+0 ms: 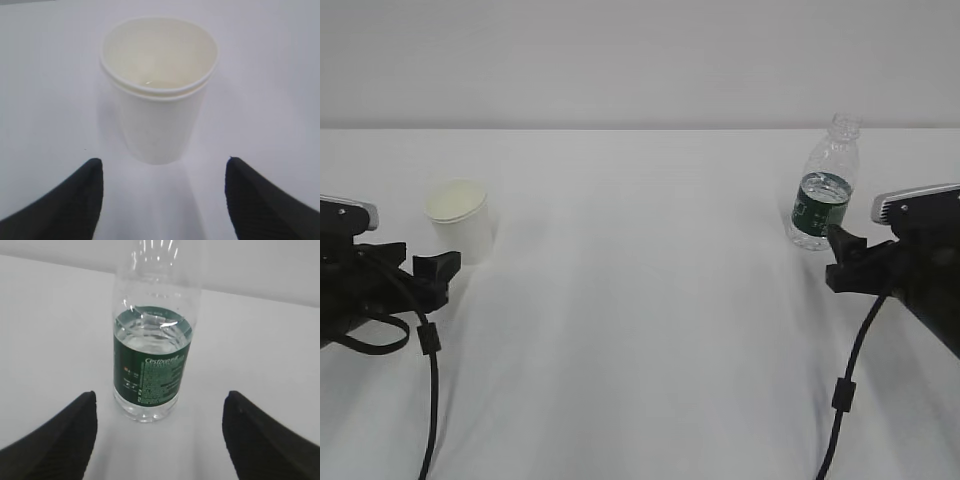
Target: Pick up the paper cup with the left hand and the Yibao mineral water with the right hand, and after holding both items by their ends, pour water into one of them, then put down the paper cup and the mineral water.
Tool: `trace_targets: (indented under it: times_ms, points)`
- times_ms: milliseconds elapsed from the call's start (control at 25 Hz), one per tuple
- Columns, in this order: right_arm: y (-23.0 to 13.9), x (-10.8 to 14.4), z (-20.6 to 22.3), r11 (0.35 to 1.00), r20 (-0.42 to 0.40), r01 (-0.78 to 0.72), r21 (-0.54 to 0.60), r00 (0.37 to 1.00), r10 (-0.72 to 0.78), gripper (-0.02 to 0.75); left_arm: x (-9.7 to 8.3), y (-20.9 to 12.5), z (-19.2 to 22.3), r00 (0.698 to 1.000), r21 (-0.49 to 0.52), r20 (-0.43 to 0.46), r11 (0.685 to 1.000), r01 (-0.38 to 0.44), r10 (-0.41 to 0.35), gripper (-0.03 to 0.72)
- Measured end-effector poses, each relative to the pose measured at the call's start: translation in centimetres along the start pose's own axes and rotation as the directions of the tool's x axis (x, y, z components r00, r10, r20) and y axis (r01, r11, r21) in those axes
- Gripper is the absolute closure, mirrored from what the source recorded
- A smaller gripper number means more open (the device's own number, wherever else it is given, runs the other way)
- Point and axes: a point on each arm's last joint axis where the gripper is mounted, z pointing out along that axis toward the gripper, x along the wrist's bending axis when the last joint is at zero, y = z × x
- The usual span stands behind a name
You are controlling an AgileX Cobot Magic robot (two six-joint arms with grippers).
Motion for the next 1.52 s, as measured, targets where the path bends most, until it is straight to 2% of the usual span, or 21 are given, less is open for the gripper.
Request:
trace_targets:
  times_ms: [200, 440, 720, 880, 1240, 1360, 1520]
  points:
    - [2.3, -0.5, -2.6, 0.999, -0.002, -0.007, -0.050, 1.000, 0.006, 0.146, -0.2, 2.1, -1.9, 1.000, -0.035, -0.002, 0.999, -0.007, 0.007, 0.155]
    - [5.6, -1.1, -4.9, 0.997, -0.014, -0.009, -0.076, 1.000, 0.008, 0.146, -0.4, 6.3, -4.6, 1.000, -0.109, -0.012, 0.994, -0.023, 0.022, 0.158]
    - [9.4, -1.8, -8.7, 0.994, -0.028, 0.012, -0.110, 0.999, -0.016, 0.146, -0.6, 9.8, -8.6, 0.999, -0.143, -0.029, 0.989, -0.039, 0.035, 0.158]
    - [11.1, -2.2, -11.5, 0.992, -0.041, 0.035, -0.118, 0.998, -0.040, 0.146, -0.9, 11.4, -11.3, 0.997, -0.165, -0.032, 0.984, -0.074, 0.069, 0.158]
    - [12.9, -2.8, -18.4, 0.990, -0.079, 0.078, -0.119, 0.993, -0.088, 0.146, -1.1, 13.0, -17.0, 0.994, -0.156, -0.069, 0.983, -0.098, 0.088, 0.158]
    - [12.9, -2.9, -20.4, 0.990, -0.092, 0.081, -0.118, 0.991, -0.092, 0.146, -1.1, 13.2, -19.6, 0.994, -0.160, -0.085, 0.983, -0.085, 0.072, 0.158]
    - [12.9, -3.0, -22.4, 0.991, -0.121, 0.118, -0.061, 0.985, -0.125, 0.146, -1.2, 12.8, -23.1, 0.994, -0.149, -0.100, 0.987, -0.060, 0.046, 0.158]
